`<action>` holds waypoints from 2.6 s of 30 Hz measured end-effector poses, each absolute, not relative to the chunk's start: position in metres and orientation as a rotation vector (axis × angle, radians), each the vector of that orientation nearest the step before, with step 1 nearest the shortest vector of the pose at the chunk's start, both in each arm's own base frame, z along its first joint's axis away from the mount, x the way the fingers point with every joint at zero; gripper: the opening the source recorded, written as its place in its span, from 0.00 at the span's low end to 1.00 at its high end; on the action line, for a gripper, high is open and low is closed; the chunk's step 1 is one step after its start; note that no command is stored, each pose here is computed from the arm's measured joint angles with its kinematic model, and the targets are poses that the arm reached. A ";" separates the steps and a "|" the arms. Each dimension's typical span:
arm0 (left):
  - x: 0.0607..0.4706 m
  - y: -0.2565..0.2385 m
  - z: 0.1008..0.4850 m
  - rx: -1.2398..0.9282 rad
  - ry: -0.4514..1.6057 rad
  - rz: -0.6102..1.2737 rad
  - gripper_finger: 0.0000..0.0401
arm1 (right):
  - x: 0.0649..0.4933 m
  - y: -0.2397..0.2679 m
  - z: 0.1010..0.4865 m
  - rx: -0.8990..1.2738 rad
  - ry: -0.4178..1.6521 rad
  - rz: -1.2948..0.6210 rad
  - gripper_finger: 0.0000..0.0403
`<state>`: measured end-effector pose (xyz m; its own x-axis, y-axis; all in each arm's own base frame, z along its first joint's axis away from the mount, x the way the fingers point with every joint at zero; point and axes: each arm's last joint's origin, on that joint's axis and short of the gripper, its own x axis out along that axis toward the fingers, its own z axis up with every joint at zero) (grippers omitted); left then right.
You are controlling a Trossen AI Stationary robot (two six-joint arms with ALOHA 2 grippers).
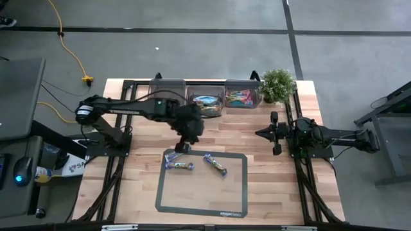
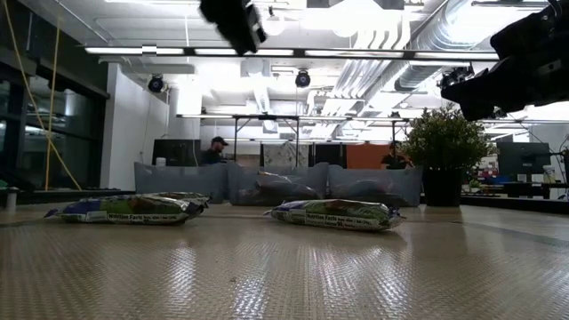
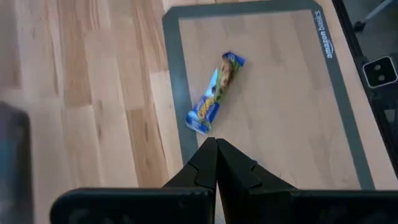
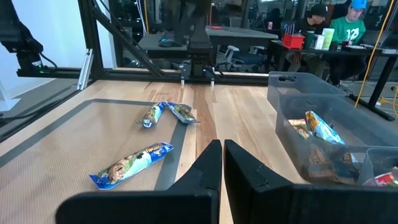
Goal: Pick and place Granola Bars by type
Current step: Put the right blue granola bar into the left black bin
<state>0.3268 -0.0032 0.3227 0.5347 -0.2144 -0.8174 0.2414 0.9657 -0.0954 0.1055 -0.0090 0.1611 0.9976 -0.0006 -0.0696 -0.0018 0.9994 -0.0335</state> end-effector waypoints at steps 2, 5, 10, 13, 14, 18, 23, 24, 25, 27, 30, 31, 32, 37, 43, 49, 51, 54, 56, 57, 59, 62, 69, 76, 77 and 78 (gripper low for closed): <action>0.331 -0.006 0.332 0.065 0.991 -0.294 0.00 | 0.106 -0.009 0.161 -0.034 0.070 0.000 0.00; 0.344 -0.016 0.344 0.157 0.959 -0.333 0.00 | 0.106 -0.009 0.161 -0.033 0.069 0.000 0.00; 0.359 -0.036 0.353 0.297 0.932 -0.386 0.00 | 0.106 -0.009 0.161 -0.033 0.070 0.000 0.00; 0.365 -0.050 0.350 0.380 0.922 -0.421 0.00 | 0.106 -0.009 0.161 -0.033 0.069 0.000 0.00; 0.365 -0.054 0.348 0.405 0.932 -0.440 0.00 | 0.106 -0.009 0.161 -0.033 0.071 0.000 0.00; 0.369 -0.069 0.337 0.489 0.954 -0.494 0.00 | 0.106 -0.009 0.161 -0.033 0.070 0.000 0.00; 0.378 -0.077 0.320 0.532 1.006 -0.478 0.00 | 0.106 -0.009 0.161 -0.033 0.070 0.000 0.00; 0.382 -0.078 0.317 0.527 0.994 -0.483 0.01 | 0.105 -0.009 0.161 -0.034 0.069 0.001 0.00; 0.385 -0.079 0.315 0.518 0.982 -0.492 0.01 | 0.105 -0.009 0.161 -0.034 0.068 0.000 0.00; 0.385 -0.079 0.310 0.498 1.014 -0.513 0.05 | 0.106 -0.009 0.161 -0.034 0.068 0.001 0.00; 0.392 -0.081 0.306 0.493 0.992 -0.519 0.14 | 0.106 -0.009 0.161 -0.033 0.071 0.000 0.00; 0.390 -0.080 0.303 0.492 1.013 -0.523 0.18 | 0.106 -0.009 0.161 -0.033 0.075 0.001 0.00; 0.392 -0.081 0.301 0.495 1.010 -0.522 0.23 | 0.106 -0.009 0.160 -0.032 0.080 0.000 0.00; 0.400 -0.081 0.296 0.541 0.995 -0.472 0.47 | 0.106 -0.009 0.160 -0.032 0.079 0.001 0.00; 0.412 -0.081 0.281 0.628 0.998 -0.441 0.67 | 0.106 -0.009 0.160 -0.032 0.078 0.000 0.00; 0.420 -0.083 0.253 0.653 1.074 -0.505 0.71 | 0.106 -0.009 0.161 -0.033 0.074 0.000 0.00; 0.426 -0.085 0.243 0.650 1.076 -0.519 0.72 | 0.106 -0.009 0.160 -0.031 0.085 0.000 0.00; 0.429 -0.083 0.233 0.630 1.099 -0.544 0.72 | 0.107 -0.009 0.159 -0.030 0.096 0.001 0.00; 0.433 -0.084 0.225 0.614 1.098 -0.562 0.72 | 0.107 -0.009 0.158 -0.029 0.102 0.001 0.00; 0.434 -0.082 0.222 0.610 1.105 -0.561 0.72 | 0.108 -0.009 0.158 -0.029 0.104 0.000 0.00; 0.436 -0.080 0.219 0.598 1.106 -0.567 0.72 | 0.108 -0.009 0.157 -0.028 0.116 0.001 0.00; 0.439 -0.074 0.214 0.574 1.117 -0.563 0.72 | 0.108 -0.009 0.157 -0.028 0.116 0.001 0.00; 0.443 -0.060 0.208 0.535 1.121 -0.556 0.72 | 0.108 -0.009 0.157 -0.028 0.116 0.001 0.00; 0.449 -0.053 0.195 0.508 1.135 -0.560 0.72 | 0.108 -0.009 0.157 -0.028 0.115 0.001 0.00; 0.449 -0.053 0.194 0.507 1.141 -0.563 0.72 | 0.108 -0.009 0.157 -0.028 0.115 0.001 0.00; 0.447 -0.053 0.193 0.504 1.161 -0.568 0.72 | 0.108 -0.009 0.157 -0.028 0.116 0.001 0.00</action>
